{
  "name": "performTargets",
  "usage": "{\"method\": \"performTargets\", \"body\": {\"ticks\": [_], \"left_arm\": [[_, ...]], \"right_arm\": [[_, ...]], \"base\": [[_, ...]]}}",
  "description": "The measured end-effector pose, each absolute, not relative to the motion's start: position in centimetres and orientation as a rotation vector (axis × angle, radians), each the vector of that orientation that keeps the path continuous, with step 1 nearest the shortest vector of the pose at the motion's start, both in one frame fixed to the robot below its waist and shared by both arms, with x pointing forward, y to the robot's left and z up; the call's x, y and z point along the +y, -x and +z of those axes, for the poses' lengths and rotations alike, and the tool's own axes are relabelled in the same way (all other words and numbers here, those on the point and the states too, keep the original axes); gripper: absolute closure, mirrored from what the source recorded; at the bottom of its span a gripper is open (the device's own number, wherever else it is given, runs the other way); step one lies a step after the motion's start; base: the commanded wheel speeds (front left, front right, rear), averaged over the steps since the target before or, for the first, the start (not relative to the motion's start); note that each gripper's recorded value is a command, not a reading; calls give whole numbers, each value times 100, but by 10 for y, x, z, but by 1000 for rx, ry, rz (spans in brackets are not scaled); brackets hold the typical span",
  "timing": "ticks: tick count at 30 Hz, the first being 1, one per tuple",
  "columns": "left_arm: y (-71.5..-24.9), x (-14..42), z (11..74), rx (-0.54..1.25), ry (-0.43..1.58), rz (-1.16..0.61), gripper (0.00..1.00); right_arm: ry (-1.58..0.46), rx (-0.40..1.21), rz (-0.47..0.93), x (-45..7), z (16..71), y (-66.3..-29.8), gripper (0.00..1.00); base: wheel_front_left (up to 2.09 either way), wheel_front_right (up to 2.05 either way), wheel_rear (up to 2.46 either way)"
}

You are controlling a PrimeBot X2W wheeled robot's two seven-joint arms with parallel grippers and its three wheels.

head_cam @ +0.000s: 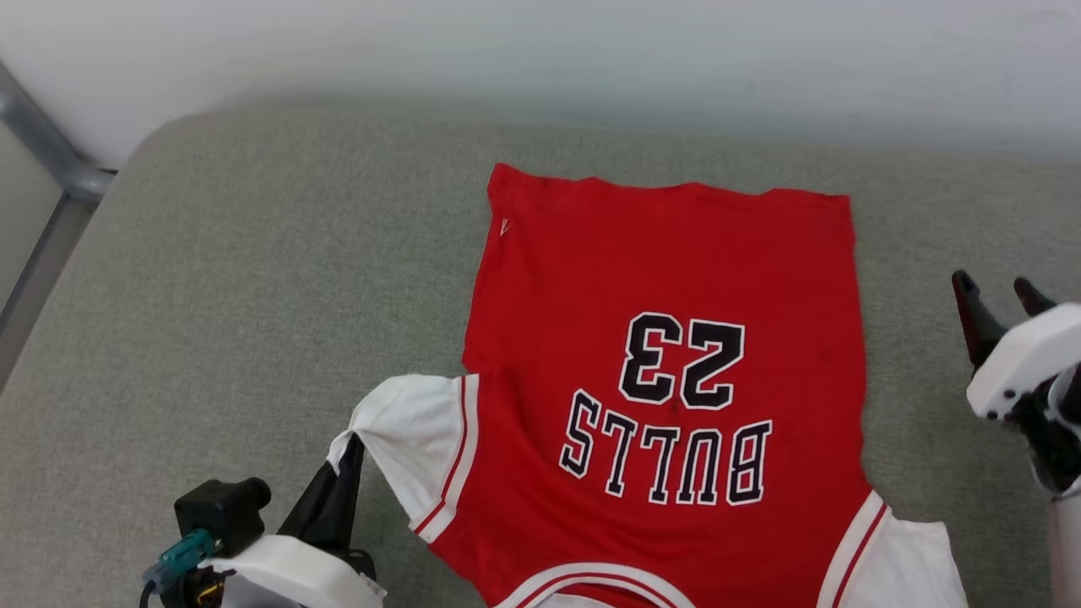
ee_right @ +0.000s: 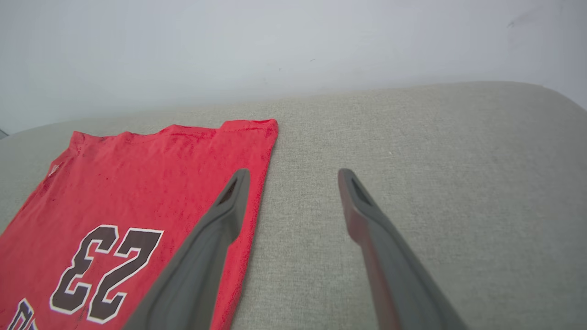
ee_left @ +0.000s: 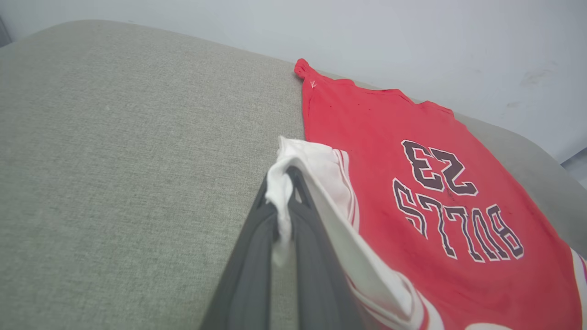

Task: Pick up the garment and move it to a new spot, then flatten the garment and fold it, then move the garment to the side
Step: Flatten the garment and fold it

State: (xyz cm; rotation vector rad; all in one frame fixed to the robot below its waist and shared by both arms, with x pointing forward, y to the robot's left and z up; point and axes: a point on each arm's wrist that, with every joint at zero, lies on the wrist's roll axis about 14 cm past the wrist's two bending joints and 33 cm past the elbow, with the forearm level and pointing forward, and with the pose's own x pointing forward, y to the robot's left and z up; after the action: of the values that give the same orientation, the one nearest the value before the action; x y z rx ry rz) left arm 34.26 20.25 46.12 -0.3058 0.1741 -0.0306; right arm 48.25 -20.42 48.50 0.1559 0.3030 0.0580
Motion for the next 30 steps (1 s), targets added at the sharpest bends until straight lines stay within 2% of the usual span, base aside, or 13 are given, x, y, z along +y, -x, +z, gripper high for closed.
{"method": "performTargets", "body": {"ticks": [7, 14, 18, 26, 27, 28, 29, 30], "left_arm": [[-367, 196, 461, 160, 291, -55, 100], [-384, 196, 454, 158, 277, -61, 100], [-389, 200, 448, 165, 270, -49, 100], [-388, 208, 433, 193, 268, -6, 100], [-387, 209, 432, 197, 268, -3, 100], [-387, 210, 431, 199, 268, 0, 100], [-386, 210, 431, 201, 268, 3, 100], [-386, 210, 431, 198, 269, 3, 100]], "right_arm": [[-136, 507, 104, -183, 462, -559, 0], [-69, 690, 139, -160, 426, -607, 0], [-41, 775, 166, -142, 399, -620, 0], [-39, 1025, 200, -123, 339, -612, 0], [-51, 1052, 198, -123, 336, -611, 20], [-62, 1076, 196, -123, 334, -609, 78], [-70, 1092, 193, -124, 335, -608, 100], [-79, 1105, 190, -125, 335, -607, 100]], "base": [[0, 0, 0], [0, 0, 0], [0, 0, 0], [0, 0, 0], [0, 0, 0], [0, 0, 0], [0, 0, 0], [0, 0, 0]]}}
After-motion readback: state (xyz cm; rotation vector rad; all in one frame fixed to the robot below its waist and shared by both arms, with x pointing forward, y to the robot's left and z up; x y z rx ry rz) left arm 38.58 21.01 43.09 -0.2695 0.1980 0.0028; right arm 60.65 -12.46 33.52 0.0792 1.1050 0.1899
